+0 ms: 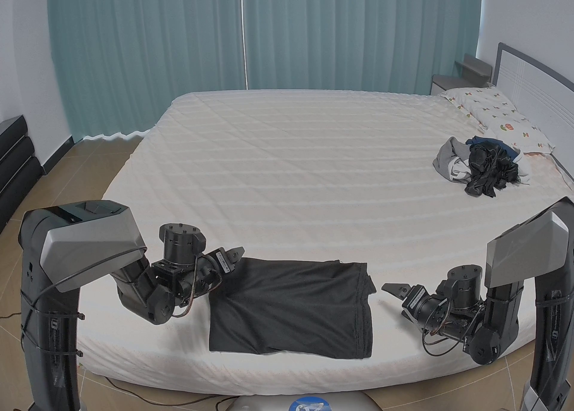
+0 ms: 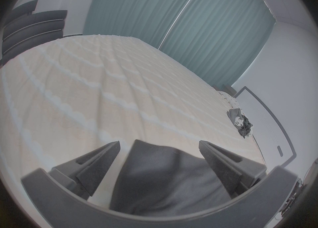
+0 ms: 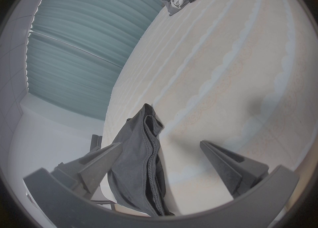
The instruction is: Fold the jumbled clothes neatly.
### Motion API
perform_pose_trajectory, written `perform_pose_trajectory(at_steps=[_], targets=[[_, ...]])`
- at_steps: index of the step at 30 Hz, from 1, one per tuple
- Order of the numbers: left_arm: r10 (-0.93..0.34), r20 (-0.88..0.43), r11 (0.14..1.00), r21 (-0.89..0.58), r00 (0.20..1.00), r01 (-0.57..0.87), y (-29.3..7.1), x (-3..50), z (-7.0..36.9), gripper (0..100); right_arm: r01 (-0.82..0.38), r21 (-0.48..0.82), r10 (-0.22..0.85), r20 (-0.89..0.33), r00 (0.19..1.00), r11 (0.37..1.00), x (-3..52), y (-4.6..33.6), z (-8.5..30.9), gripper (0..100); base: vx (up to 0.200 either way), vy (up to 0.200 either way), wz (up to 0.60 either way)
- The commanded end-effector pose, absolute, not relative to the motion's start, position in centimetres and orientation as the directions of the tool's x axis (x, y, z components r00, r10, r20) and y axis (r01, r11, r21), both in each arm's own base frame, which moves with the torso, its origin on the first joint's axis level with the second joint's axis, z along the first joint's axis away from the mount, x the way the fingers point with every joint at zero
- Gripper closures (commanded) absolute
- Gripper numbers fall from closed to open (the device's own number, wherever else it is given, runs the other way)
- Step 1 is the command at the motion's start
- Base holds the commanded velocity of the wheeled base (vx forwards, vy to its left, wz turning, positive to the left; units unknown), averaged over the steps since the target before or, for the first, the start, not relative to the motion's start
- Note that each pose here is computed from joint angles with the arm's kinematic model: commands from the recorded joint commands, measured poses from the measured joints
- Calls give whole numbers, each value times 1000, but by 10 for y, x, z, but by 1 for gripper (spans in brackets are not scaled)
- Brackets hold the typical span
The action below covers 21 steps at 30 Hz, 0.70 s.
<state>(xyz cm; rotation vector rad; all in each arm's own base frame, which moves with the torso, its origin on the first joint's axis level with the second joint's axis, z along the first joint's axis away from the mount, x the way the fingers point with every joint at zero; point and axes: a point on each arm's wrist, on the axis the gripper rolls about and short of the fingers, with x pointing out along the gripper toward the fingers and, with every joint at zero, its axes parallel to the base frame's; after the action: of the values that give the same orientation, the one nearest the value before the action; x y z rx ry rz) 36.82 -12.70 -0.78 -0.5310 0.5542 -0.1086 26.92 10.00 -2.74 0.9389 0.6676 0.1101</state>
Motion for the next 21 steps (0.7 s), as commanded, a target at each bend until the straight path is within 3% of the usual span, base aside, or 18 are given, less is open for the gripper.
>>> perform_pose_trajectory(at_steps=[1,13,14,21], targets=[[-249,-479,851,-524,842,-46,-144,387,-21,0,194,775,369,-485,793,602,269,100,-29,0,0,0,0],[-244,-497,853,-518,833,-60,-145,394,-27,0,195,773,369,-488,791,603,269,101,-30,0,0,0,0],[-243,-496,853,-519,834,-60,-145,394,-27,100,194,773,369,-488,791,604,269,101,-30,0,0,0,0],[-221,-498,855,-512,838,-79,-141,395,-28,100,194,773,369,-488,791,604,268,101,-29,0,0,0,0]])
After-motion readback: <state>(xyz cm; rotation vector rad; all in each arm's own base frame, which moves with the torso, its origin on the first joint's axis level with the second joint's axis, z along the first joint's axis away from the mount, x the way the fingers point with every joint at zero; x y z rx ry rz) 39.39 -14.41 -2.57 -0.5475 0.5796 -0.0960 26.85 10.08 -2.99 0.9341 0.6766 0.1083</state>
